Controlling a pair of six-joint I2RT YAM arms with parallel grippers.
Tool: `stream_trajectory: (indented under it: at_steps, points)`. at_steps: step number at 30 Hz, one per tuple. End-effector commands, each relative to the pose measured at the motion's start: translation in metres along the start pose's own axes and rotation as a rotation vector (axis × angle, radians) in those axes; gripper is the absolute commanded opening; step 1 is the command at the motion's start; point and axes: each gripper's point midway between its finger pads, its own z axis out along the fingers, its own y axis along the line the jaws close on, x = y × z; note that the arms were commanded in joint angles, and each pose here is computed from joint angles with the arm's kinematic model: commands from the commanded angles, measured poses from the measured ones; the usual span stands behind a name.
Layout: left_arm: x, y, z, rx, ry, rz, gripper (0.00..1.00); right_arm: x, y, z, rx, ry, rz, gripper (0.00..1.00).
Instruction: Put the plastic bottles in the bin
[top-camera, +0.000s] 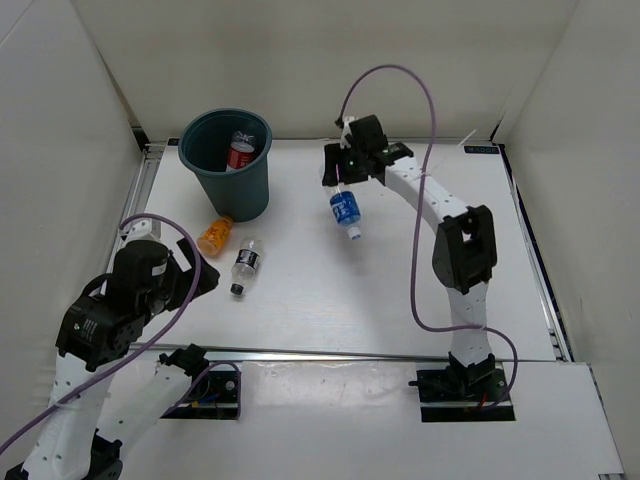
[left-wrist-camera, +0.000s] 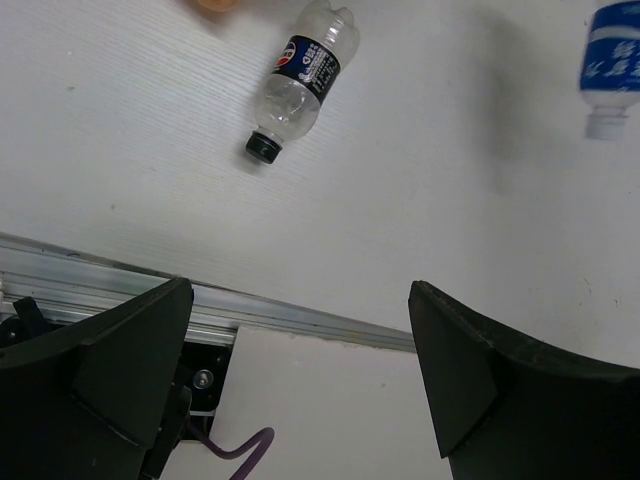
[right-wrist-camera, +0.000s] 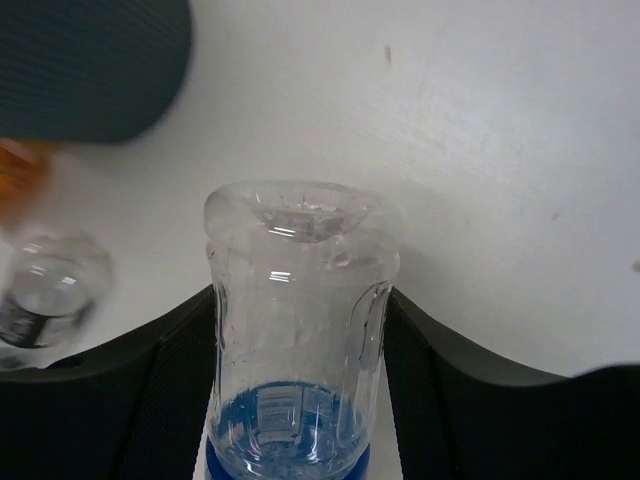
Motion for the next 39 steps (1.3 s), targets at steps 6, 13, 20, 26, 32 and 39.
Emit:
stream_trajectory:
  at_steps: [6,13,20,26,32,39]
  points:
    - [0.003,0.006,-0.007,-0.034,0.029,0.017,1.0,-0.161,0.136,-0.152,-0.267,-0.555,-0.139,0.27]
    - [-0.005,0.004,-0.007,-0.046,0.015,0.038,1.0,-0.22,0.217,-0.203,-0.382,-0.889,-0.208,0.27]
    - [-0.018,-0.005,-0.008,-0.023,-0.011,0.067,1.0,-0.245,0.266,-0.184,-0.371,-1.248,-0.279,0.23]
    - [-0.026,-0.011,-0.004,-0.008,-0.03,0.122,1.0,-0.245,0.271,-0.141,-0.317,-1.423,-0.284,0.22]
    - [-0.032,-0.01,0.001,-0.029,-0.033,0.178,1.0,-0.259,0.239,-0.124,-0.323,-1.481,-0.223,0.23]
    - [-0.034,-0.01,0.004,-0.027,-0.054,0.191,1.0,-0.263,0.229,-0.119,-0.344,-1.467,-0.192,0.23]
